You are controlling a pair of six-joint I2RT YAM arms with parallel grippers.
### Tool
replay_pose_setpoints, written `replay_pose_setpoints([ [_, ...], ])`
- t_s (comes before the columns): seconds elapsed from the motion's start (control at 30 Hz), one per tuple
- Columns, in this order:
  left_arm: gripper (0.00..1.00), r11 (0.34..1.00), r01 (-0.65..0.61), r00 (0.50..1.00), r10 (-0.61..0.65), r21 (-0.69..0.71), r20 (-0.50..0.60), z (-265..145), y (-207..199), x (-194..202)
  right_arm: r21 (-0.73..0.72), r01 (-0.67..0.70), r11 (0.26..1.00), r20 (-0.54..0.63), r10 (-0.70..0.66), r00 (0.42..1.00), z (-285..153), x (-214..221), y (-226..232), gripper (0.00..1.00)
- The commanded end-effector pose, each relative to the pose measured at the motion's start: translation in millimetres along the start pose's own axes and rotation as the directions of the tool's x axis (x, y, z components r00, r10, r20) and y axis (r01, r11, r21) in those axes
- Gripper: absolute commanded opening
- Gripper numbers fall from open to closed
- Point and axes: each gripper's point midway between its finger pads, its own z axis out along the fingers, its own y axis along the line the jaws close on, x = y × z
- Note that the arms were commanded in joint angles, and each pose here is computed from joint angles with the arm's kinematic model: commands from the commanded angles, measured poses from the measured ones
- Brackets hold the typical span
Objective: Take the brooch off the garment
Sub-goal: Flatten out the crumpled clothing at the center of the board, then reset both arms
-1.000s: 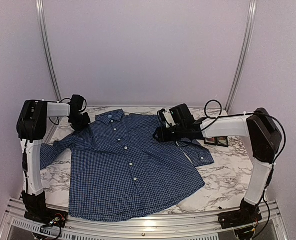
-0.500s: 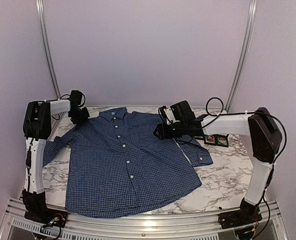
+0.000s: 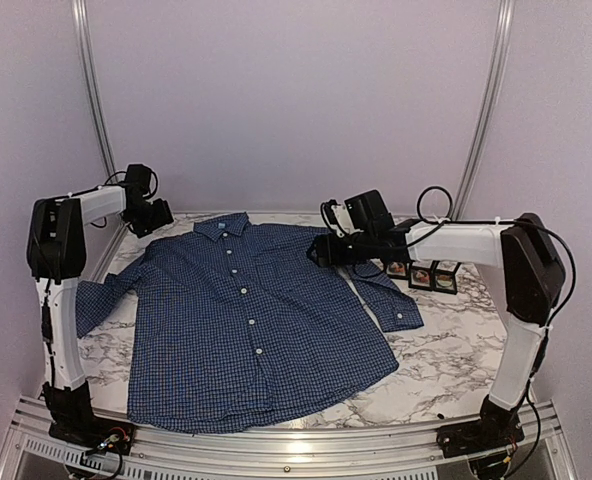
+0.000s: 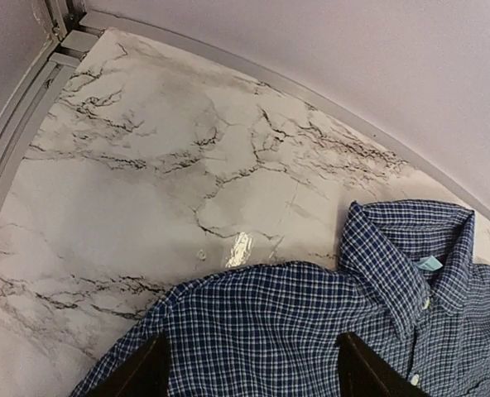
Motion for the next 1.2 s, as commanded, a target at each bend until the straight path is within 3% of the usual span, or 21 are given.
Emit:
replay_pose_setpoints([
  [0.0,0.73,0.998,-0.040,0.996,0.035,0.052,0.088,-56,-19,-12,0.007,0.012,1.000,0.070,-0.012,0.997,-22,-29,5,0.78],
  [0.07,0.78,0.993,-0.055,0.992,0.043,0.107,0.117,-81,-32,-6,0.009,0.011,1.000,0.083,-0.011,0.996,-27,-31,5,0.85],
  [0.13,0.93,0.986,-0.070,0.989,0.050,0.150,0.136,-100,-43,7,0.012,0.009,1.000,0.100,-0.010,0.995,-33,-34,5,0.98],
  [0.2,0.99,0.979,-0.083,0.987,0.054,0.186,0.154,-118,-52,24,0.015,0.007,1.000,0.123,-0.009,0.992,-41,-38,6,0.99],
  [0.43,0.99,0.939,-0.174,0.970,0.112,0.298,0.215,-183,-85,83,0.023,0.000,1.000,0.207,-0.005,0.978,-72,-46,6,0.99],
  [0.63,0.99,0.892,-0.279,0.937,0.171,0.356,0.306,-230,-101,125,0.050,-0.019,0.999,0.346,0.001,0.938,-116,-58,1,0.99],
  [0.77,0.99,0.845,-0.348,0.907,0.194,0.405,0.374,-256,-114,141,0.023,-0.018,1.000,0.439,0.006,0.899,-144,-64,5,0.99],
  [1.17,0.99,0.803,-0.379,0.881,0.162,0.459,0.444,-284,-120,147,0.031,-0.039,0.999,0.448,0.021,0.894,-155,-57,1,0.99],
])
